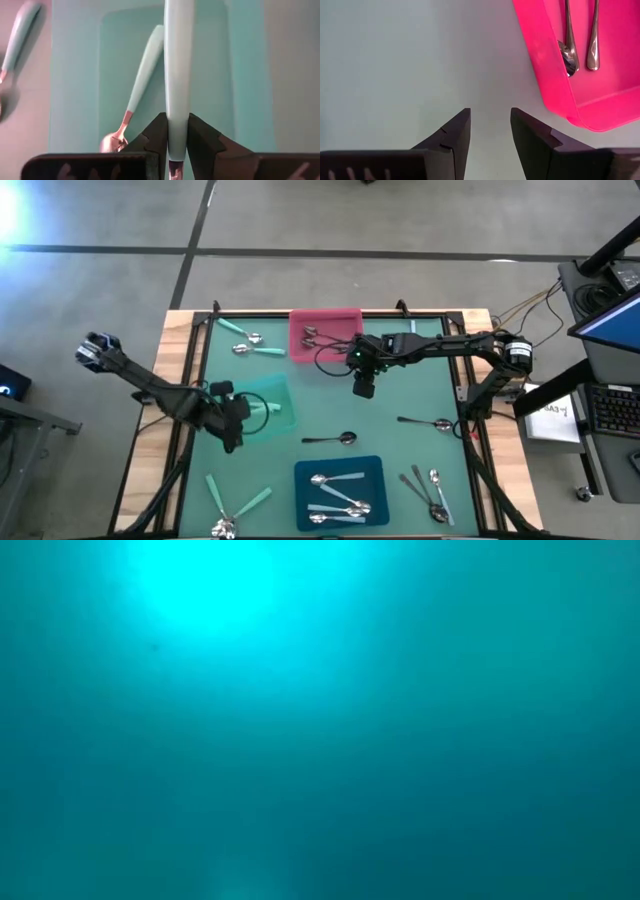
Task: Sort silverware by color (type)
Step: Put the green spoon into the green bin, then put the black spoon into the red bin
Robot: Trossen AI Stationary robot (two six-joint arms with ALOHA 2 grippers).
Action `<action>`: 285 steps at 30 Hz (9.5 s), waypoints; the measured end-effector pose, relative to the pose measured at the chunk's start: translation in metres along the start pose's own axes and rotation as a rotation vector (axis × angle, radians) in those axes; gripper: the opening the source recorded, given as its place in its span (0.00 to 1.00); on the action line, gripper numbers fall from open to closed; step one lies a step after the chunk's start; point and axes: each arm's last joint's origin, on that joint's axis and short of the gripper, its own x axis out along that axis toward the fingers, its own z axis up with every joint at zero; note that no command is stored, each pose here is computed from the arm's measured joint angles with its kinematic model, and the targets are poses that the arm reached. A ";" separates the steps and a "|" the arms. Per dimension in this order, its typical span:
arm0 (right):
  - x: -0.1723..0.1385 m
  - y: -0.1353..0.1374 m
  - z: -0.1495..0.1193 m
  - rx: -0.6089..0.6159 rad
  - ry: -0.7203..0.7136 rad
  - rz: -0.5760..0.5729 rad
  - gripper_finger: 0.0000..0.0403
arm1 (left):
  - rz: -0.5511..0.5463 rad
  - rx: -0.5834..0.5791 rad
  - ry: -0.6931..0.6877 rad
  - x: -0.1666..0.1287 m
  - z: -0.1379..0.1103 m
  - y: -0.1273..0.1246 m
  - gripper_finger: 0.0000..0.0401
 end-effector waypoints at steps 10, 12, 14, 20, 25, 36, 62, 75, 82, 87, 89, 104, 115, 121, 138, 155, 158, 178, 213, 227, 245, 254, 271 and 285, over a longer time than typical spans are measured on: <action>0.000 0.000 0.000 0.000 -0.002 0.000 0.33 | -0.021 -0.065 -0.053 0.009 -0.002 0.004 0.28; 0.000 0.000 0.000 0.000 -0.002 0.000 0.33 | -0.021 -0.039 -0.055 0.008 0.002 0.003 0.31; 0.000 0.000 0.000 0.000 -0.002 0.000 0.33 | -0.040 -0.004 -0.085 0.003 0.010 0.000 0.32; 0.000 0.000 0.000 0.000 -0.002 0.000 0.33 | -0.097 -0.027 -0.139 -0.015 0.039 -0.014 0.33; 0.000 0.000 0.000 0.000 -0.002 0.000 0.33 | -0.263 -0.053 -0.069 -0.021 0.056 -0.045 0.33; 0.000 0.000 0.000 0.000 -0.003 0.000 0.33 | -0.607 -0.247 0.276 -0.004 0.046 -0.112 0.29; 0.000 0.000 0.000 0.000 -0.002 0.000 0.33 | -0.570 -0.177 0.313 0.037 0.013 -0.161 0.29; 0.000 0.000 0.000 0.000 -0.002 0.000 0.33 | -0.525 -0.165 0.316 0.041 0.008 -0.162 0.29; 0.000 0.000 0.000 0.000 -0.003 0.000 0.33 | -0.505 -0.146 0.331 0.050 0.001 -0.169 0.29; 0.000 0.000 0.000 0.000 -0.002 0.000 0.33 | -0.465 -0.135 0.332 0.056 -0.001 -0.171 0.29; 0.000 0.000 0.000 0.000 -0.003 0.000 0.33 | -0.435 -0.148 0.347 0.059 -0.003 -0.170 0.29; 0.000 0.000 0.000 0.000 -0.003 0.000 0.33 | -0.431 -0.270 0.368 0.055 -0.001 -0.167 0.11; 0.000 0.000 0.000 0.000 -0.002 0.000 0.33 | -0.461 -0.345 0.341 0.037 0.009 -0.160 0.00; 0.000 0.000 0.000 0.000 -0.003 0.000 0.33 | -0.472 -0.364 0.329 0.027 0.015 -0.151 0.01; 0.000 0.000 0.000 0.000 -0.002 0.000 0.33 | -0.454 -0.405 0.367 0.033 0.010 -0.154 0.10; 0.000 0.000 0.000 0.000 -0.003 0.000 0.33 | -0.401 -0.372 0.447 0.052 0.000 -0.161 0.24; 0.000 0.000 0.000 0.000 -0.003 0.000 0.33 | -0.369 -0.390 0.448 0.055 -0.002 -0.161 0.21; 0.000 0.000 0.000 0.000 -0.002 0.000 0.33 | -0.367 -0.434 0.399 0.045 0.007 -0.161 0.10; 0.000 0.000 0.000 0.000 -0.002 0.000 0.33 | -0.174 -0.240 -0.455 -0.007 0.024 -0.149 0.10; 0.000 0.000 0.000 0.000 -0.003 0.000 0.33 | 0.087 -0.050 -0.589 -0.033 0.034 -0.108 0.10; 0.000 0.000 0.000 0.000 -0.002 0.000 0.33 | 0.228 -0.217 -0.290 -0.045 0.014 -0.013 0.32; 0.000 0.000 0.000 0.000 -0.002 0.000 0.33 | 0.180 -0.374 -0.472 -0.061 0.029 -0.017 0.35; 0.000 0.000 0.000 0.000 -0.003 0.000 0.33 | 0.083 -0.170 -0.535 -0.118 0.056 -0.009 0.27; -0.004 -0.001 0.027 0.140 -0.285 0.004 0.33 | -0.001 -0.252 -0.539 -0.092 0.000 0.035 0.27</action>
